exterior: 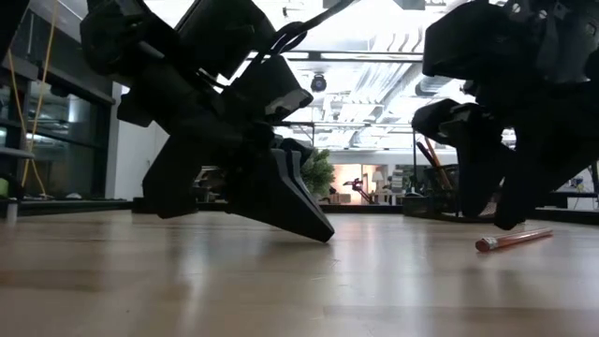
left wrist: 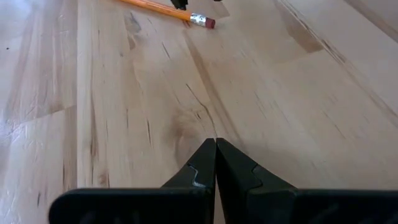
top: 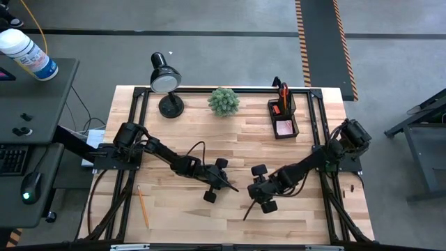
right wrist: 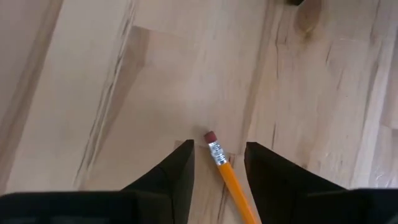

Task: Pick and place office supplies into organizer
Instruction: Put the right pencil into the desk organizer

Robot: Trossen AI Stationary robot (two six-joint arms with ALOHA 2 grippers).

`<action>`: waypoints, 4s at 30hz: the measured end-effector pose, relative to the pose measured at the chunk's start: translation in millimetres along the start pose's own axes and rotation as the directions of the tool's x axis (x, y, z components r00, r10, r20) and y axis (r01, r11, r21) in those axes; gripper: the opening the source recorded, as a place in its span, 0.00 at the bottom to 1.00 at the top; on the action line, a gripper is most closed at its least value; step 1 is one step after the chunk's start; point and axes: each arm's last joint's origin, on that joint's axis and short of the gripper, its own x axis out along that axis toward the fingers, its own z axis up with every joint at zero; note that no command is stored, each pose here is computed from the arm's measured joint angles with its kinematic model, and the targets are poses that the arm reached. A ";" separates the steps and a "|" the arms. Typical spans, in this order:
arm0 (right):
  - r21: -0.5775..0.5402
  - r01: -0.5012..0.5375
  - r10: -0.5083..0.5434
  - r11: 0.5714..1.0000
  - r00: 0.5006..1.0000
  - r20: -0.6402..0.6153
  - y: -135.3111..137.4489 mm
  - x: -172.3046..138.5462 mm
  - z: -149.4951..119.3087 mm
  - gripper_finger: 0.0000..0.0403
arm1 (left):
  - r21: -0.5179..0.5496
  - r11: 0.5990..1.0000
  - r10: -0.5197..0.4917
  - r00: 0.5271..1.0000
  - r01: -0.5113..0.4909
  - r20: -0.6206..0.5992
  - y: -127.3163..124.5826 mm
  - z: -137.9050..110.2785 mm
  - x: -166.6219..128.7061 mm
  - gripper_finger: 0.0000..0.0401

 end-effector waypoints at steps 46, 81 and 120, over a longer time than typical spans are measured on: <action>0.026 -0.090 0.092 0.996 0.991 -0.094 -8.2 32.1 -5.3 0.01 | 0.027 1.000 0.002 1.000 -0.002 -0.005 0.0 -0.4 0.0 0.00; 0.040 0.171 -0.169 0.984 0.985 -0.035 -25.5 -58.9 4.9 0.01 | 0.069 0.998 0.016 1.000 -0.015 -0.013 0.4 -1.1 -0.1 0.00; 0.632 0.301 -0.243 0.714 0.953 -0.179 -70.1 -105.9 -171.1 0.09 | 0.100 0.995 0.018 0.999 -0.014 -0.037 0.2 -3.6 -0.4 0.00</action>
